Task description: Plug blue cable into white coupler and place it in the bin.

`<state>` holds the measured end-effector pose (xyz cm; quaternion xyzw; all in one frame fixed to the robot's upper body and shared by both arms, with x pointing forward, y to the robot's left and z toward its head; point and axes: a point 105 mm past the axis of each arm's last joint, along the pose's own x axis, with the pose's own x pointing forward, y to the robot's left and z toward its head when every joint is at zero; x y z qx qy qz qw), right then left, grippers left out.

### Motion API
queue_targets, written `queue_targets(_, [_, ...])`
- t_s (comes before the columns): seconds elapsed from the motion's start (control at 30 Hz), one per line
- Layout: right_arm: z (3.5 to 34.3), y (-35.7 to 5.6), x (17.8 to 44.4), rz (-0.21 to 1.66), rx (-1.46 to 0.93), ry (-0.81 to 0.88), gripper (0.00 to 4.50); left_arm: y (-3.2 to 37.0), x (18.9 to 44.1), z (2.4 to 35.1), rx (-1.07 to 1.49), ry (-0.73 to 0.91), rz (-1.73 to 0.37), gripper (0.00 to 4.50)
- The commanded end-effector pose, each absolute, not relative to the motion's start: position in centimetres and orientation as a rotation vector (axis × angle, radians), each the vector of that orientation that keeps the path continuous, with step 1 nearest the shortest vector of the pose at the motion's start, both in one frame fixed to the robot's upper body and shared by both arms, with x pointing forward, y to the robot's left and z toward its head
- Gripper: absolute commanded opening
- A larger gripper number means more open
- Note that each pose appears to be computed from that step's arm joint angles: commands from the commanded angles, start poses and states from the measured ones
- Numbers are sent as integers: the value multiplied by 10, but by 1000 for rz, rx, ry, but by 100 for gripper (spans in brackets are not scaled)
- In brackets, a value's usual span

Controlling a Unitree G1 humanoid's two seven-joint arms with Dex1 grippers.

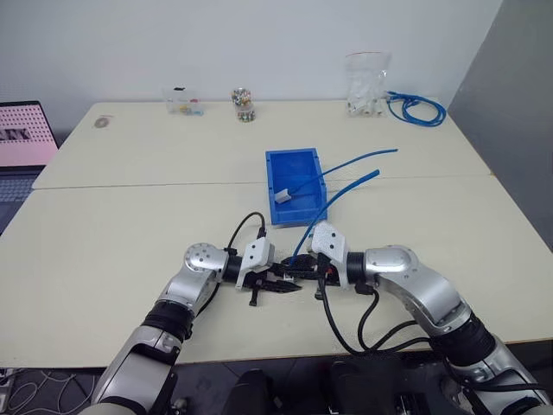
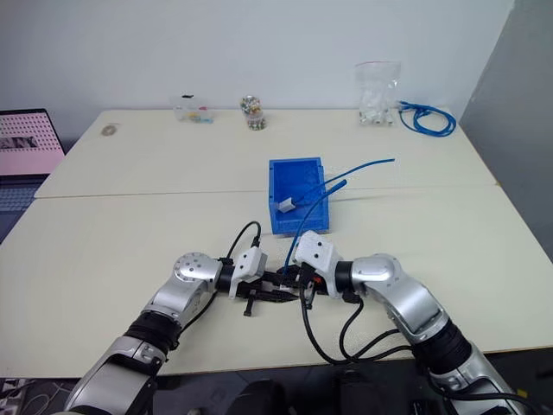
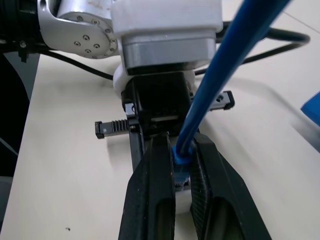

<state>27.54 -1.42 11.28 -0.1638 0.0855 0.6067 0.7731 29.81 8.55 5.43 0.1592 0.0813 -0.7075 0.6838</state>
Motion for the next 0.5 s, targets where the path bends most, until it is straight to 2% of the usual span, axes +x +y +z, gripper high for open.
queue_targets(0.03, [101,-16,273,1328,-394,229,14,95,287,30,352,309,-1586,81])
queue_targets(0.23, [90,-14,282,1314,-428,241,14,93,288,31,349,300,-1574,81])
queue_targets(0.5, [84,-13,278,1427,-544,216,14,93,286,30,342,299,-1567,81])
